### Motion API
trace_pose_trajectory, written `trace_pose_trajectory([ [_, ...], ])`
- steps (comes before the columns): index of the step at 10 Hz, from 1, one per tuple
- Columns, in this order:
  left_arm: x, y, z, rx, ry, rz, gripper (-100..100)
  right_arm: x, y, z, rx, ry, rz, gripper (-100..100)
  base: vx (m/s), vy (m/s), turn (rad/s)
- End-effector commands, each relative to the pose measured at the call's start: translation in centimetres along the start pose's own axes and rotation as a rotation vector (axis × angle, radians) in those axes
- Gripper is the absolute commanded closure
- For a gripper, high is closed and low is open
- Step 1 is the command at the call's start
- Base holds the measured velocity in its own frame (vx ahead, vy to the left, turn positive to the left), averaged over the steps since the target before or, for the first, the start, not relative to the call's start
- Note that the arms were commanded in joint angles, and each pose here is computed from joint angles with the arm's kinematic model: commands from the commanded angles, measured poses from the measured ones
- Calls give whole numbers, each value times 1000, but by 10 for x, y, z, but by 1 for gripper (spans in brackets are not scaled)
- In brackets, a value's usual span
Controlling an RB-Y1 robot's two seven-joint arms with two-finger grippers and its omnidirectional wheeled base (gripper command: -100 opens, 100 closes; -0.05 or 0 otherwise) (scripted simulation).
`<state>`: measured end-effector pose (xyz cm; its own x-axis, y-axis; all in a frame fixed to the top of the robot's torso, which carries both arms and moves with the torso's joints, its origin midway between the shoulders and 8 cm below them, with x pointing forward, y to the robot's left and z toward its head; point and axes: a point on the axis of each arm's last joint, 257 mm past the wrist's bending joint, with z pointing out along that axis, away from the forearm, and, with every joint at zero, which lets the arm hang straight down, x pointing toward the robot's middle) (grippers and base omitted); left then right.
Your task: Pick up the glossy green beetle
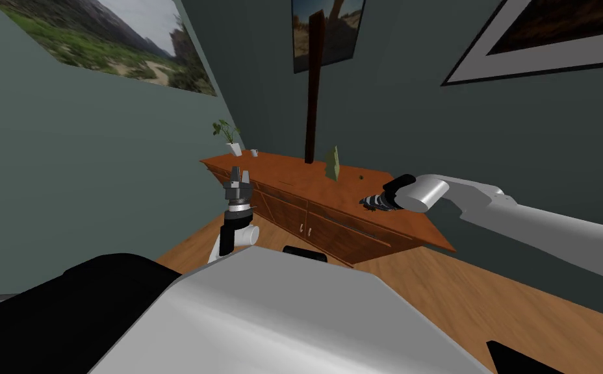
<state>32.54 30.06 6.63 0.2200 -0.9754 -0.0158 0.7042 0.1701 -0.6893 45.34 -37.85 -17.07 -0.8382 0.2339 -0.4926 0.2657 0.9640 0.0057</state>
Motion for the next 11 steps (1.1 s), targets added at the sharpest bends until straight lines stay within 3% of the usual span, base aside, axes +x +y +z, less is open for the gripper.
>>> trace_pose_trajectory([
  [1, 0, 0, 0, 0, 0, 0, 0, -6, -10, 7, 15, -4, 29, -100, -119, -42, 290],
  [8, 0, 0, 0, 0, 0, 0, 0, -24, -45, 31, 71, -12, 134, -100, -94, -28, 166],
  [9, 0, 0, 0, 0, 0, 0, 0, -23, -43, 28, 66, -13, 124, -100, -35, -8, 27],
  [10, 0, 0, 0, 0, 0, 0, 0, -23, -43, 28, 67, -13, 126, 100, -6, -1, 0],
  [11, 0, 0, 0, 0, 0, 0, 0, -24, -42, 28, 65, -13, 125, 100, 0, 0, 0],
])
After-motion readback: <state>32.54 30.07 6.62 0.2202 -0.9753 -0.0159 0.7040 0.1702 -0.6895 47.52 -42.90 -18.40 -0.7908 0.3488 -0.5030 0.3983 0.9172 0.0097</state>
